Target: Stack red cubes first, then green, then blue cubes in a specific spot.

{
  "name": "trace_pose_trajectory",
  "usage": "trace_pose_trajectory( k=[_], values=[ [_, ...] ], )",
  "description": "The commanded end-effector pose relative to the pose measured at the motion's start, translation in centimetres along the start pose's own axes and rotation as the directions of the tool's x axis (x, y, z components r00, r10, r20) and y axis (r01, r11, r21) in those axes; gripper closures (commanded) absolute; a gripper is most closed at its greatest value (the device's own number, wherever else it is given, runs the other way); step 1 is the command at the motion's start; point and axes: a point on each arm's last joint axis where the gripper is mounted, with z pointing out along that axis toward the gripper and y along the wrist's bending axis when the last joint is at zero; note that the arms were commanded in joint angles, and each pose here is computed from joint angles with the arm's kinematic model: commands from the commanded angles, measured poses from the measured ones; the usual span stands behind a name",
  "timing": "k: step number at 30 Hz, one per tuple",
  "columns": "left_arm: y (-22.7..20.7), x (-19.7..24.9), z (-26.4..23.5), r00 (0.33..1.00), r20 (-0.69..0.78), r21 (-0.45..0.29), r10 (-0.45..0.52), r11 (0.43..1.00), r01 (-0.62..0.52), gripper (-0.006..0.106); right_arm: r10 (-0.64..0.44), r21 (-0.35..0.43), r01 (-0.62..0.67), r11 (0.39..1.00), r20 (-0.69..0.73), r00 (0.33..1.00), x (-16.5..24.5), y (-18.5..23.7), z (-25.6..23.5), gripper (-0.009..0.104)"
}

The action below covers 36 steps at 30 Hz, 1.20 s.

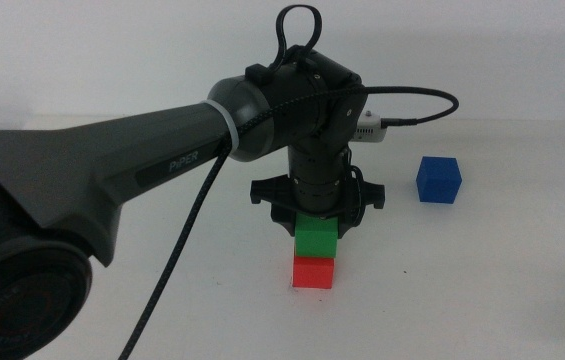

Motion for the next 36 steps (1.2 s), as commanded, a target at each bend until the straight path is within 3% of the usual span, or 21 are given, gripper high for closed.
trace_pose_trajectory(
  k=[1,11,15,19,20,23,29,32,36],
  values=[
    [-0.2,0.0,0.0,1.0,-0.004,0.004,-0.02,1.0,0.02,0.1,-0.014,0.003,0.014,1.0,0.009,1.0,0.0,0.0,0.0,0.002],
    [-0.2,0.3,0.5,0.999,-0.044,-0.002,-0.028,1.0,0.028,0.099,-0.014,0.003,0.014,1.0,0.009,1.0,0.0,0.0,0.0,0.002],
    [-0.2,0.4,0.5,0.998,-0.054,-0.01,-0.028,1.0,0.028,0.091,-0.014,0.003,0.014,1.0,0.009,1.0,0.0,0.0,0.0,0.002],
    [-0.1,0.4,0.5,0.998,-0.06,-0.015,-0.028,1.0,0.027,0.08,-0.014,0.003,0.014,1.0,0.009,1.0,0.0,0.0,0.0,0.002],
    [-0.1,0.4,0.5,0.998,-0.06,-0.015,-0.028,1.0,0.027,0.074,-0.014,0.003,0.014,1.0,0.009,1.0,0.0,0.0,0.0,0.002],
    [-0.2,0.3,0.1,0.998,-0.054,-0.009,-0.027,1.0,0.027,0.042,-0.014,0.003,0.014,1.0,0.009,1.0,0.0,0.0,0.0,0.002],
    [-0.3,-0.6,-3.7,0.998,0.038,0.046,0.053,0.997,-0.054,0.012,-0.014,0.003,0.014,1.0,0.009,1.0,0.0,0.0,0.0,0.002],
    [0.0,-0.7,-7.5,0.978,0.133,0.073,0.163,0.982,-0.173,0.007,-0.014,0.003,0.014,1.0,0.009,1.0,0.0,0.0,0.0,0.002],
    [1.6,0.4,-14.3,0.942,0.275,0.11,0.192,0.967,-0.229,0.007,-0.014,0.003,0.014,1.0,0.009,1.0,0.0,0.0,0.0,0.002]
  ],
)
